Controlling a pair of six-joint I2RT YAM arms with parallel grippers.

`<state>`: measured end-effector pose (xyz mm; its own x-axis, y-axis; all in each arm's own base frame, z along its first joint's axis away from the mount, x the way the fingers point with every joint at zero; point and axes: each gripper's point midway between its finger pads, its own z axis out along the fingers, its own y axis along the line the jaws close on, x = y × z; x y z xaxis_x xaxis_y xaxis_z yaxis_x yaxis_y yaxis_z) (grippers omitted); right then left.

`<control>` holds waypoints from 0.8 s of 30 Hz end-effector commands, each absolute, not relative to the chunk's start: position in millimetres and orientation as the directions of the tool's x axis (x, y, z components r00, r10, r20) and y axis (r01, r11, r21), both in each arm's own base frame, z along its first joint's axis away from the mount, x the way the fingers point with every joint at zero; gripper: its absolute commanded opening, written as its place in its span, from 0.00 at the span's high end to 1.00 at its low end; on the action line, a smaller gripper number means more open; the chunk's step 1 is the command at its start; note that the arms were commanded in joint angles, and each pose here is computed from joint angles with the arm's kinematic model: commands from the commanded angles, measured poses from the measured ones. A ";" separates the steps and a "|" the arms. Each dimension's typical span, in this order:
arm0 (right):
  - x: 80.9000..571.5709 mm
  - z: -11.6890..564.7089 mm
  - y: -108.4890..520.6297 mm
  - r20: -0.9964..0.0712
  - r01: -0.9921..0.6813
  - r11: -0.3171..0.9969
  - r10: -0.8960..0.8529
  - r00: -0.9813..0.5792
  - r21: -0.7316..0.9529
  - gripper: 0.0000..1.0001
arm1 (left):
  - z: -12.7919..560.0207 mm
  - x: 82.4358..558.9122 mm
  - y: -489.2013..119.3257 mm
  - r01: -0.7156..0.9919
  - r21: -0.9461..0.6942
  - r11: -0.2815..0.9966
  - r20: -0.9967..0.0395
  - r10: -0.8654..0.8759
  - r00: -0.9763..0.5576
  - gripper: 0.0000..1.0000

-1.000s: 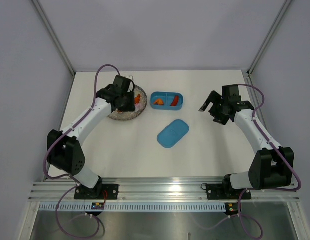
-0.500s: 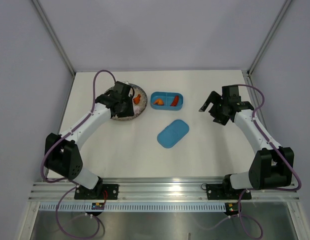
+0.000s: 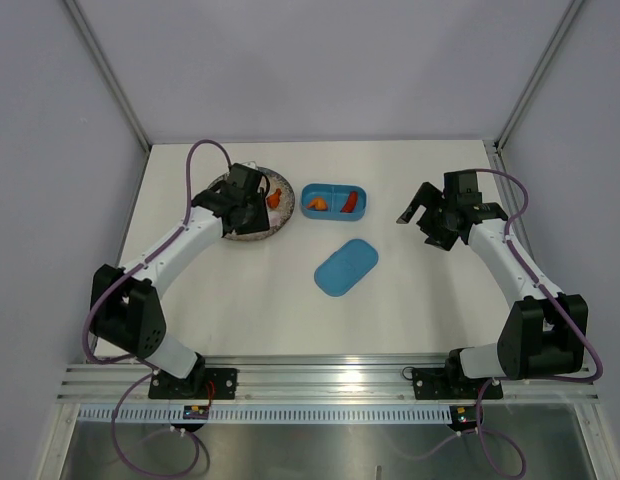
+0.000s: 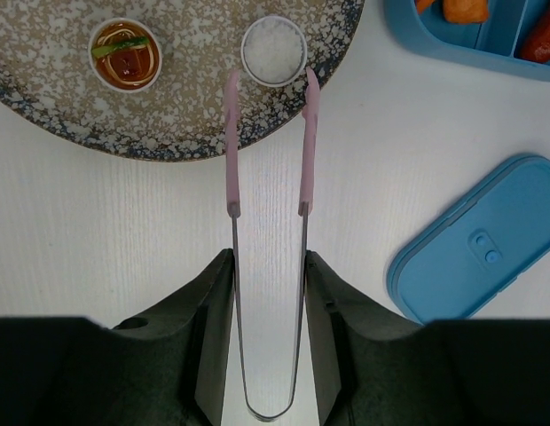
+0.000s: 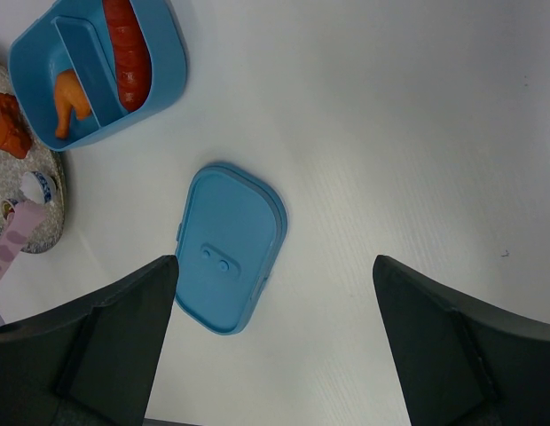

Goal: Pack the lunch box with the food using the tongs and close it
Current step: Pick up the fake food from the plate.

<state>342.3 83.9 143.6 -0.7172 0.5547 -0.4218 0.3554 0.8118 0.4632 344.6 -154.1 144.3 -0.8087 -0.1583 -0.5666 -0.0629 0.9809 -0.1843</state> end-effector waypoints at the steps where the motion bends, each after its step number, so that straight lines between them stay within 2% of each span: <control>1: 346.8 151.5 87.0 -0.438 0.330 0.811 0.550 -0.710 0.483 0.01 | 144.7 360.8 -159.6 -0.081 -0.210 0.974 -0.600 -0.194 -0.776 0.62; 24: 345.6 152.2 86.3 -0.441 0.331 0.814 0.548 -0.711 0.477 0.01 | 131.0 386.3 -164.6 -0.107 -0.180 0.978 -0.597 -0.195 -0.778 0.61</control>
<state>342.3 83.9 143.6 -0.7174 0.5547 -0.4216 0.3556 0.8119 0.4631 362.7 -159.9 109.8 -0.8346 -0.1632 -0.5260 -0.0972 0.9837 -0.1511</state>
